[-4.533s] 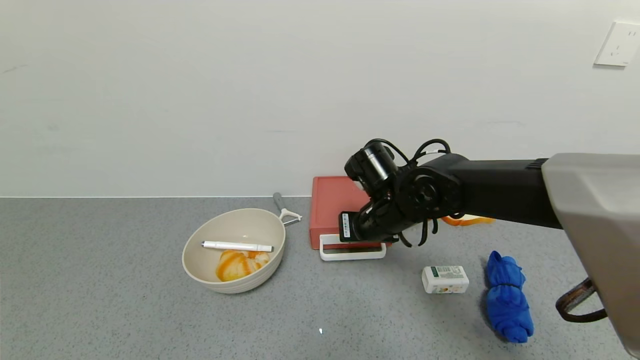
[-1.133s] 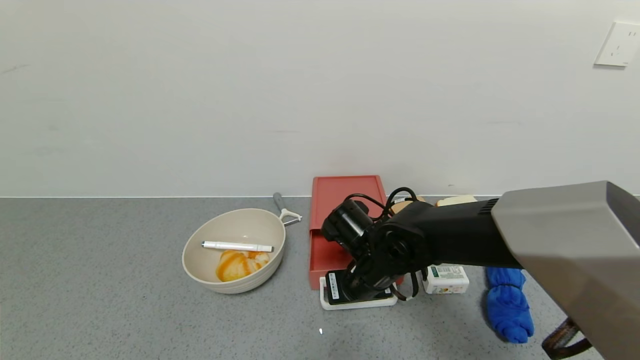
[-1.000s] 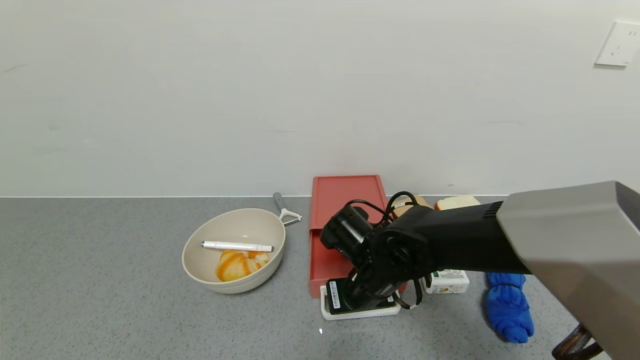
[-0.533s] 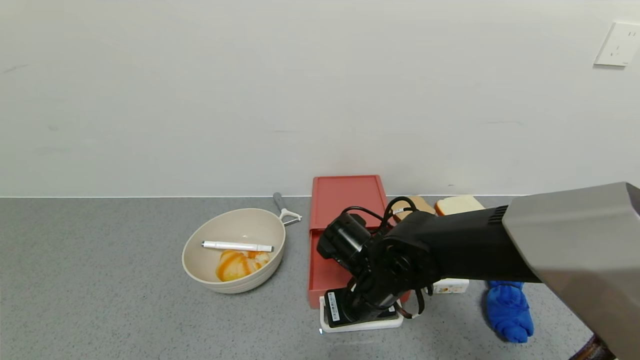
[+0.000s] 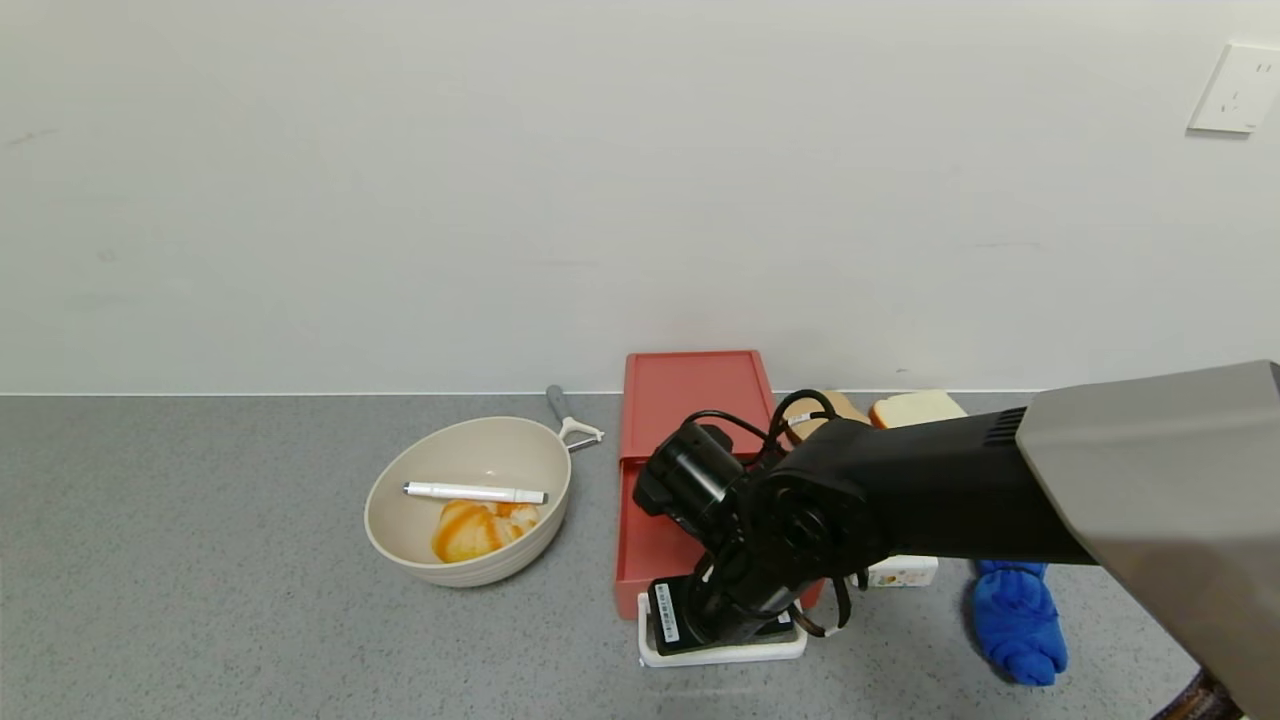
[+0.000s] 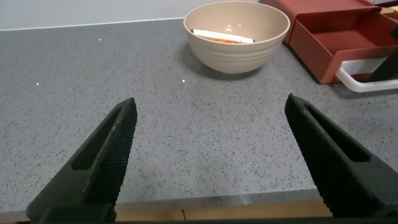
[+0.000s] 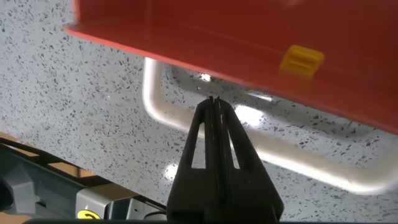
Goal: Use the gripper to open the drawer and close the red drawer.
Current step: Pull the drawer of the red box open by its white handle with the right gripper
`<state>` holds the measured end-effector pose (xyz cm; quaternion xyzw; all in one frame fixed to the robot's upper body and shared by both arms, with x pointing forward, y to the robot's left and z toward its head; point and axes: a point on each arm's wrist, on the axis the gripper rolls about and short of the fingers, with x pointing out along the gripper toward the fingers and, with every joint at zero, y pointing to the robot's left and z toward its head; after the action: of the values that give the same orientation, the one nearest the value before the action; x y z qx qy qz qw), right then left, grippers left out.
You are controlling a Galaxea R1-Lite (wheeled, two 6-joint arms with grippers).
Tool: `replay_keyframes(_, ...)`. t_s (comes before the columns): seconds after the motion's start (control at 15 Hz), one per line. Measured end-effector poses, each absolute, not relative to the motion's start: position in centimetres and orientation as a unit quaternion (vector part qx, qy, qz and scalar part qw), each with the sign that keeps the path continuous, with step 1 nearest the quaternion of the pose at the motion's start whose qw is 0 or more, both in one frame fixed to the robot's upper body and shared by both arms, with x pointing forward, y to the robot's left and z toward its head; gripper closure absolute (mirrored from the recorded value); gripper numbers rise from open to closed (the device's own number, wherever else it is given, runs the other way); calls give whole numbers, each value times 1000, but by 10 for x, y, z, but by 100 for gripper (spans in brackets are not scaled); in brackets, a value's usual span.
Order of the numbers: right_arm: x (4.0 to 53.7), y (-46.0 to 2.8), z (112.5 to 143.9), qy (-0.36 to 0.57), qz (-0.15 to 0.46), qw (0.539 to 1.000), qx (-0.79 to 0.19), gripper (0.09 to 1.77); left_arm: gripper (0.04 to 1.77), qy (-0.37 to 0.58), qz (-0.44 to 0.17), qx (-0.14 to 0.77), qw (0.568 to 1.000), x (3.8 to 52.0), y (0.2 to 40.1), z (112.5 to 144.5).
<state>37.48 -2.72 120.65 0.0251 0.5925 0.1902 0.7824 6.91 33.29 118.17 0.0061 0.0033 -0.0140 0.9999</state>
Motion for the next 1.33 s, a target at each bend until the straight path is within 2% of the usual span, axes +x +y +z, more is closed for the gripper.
replay_keyframes(0.33, 374, -28, 1210, 590, 192, 784, 27, 174, 9, 3, -14, 6, 1000, 69, 333, 1182)
replay_keyframes(0.53, 370, -32, 1223, 584, 198, 787, 31, 174, 9, 3, -14, 6, 1000, 69, 333, 1182)
replay_keyframes(0.93, 341, -65, 1284, 541, 241, 806, 16, 174, 9, 3, -14, 6, 1000, 69, 333, 1182)
replay_keyframes(1.33, 320, -155, 1345, 432, 324, 841, 34, 174, 9, 3, -14, 6, 1000, 69, 333, 1182)
